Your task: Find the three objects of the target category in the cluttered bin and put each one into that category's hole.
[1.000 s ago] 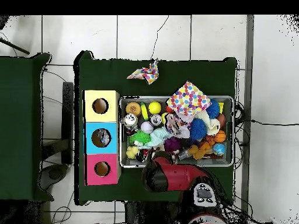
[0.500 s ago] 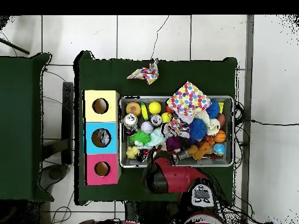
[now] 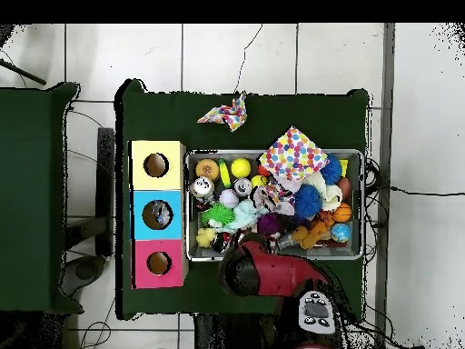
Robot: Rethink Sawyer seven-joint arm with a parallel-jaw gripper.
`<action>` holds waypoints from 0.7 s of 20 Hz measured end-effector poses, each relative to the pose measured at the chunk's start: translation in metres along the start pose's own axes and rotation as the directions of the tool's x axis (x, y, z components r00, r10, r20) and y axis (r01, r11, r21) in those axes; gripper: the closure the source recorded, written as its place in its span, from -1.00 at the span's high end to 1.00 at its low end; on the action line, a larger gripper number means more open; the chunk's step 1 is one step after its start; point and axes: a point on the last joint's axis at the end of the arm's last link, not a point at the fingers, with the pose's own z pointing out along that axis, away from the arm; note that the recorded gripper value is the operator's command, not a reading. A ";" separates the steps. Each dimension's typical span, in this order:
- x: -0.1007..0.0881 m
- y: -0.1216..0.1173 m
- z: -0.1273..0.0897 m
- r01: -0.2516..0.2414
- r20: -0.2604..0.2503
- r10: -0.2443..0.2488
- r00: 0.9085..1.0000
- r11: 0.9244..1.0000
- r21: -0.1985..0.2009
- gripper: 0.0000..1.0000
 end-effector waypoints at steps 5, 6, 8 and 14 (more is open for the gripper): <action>-0.004 0.006 -0.014 -0.015 -0.053 0.015 0.998 1.000 0.010 1.00; -0.005 0.007 -0.015 -0.015 -0.057 0.016 0.998 1.000 0.010 1.00; -0.006 0.010 -0.019 -0.014 -0.062 0.015 0.998 1.000 0.011 1.00; -0.015 0.009 -0.026 -0.018 -0.044 0.019 0.999 1.000 0.012 1.00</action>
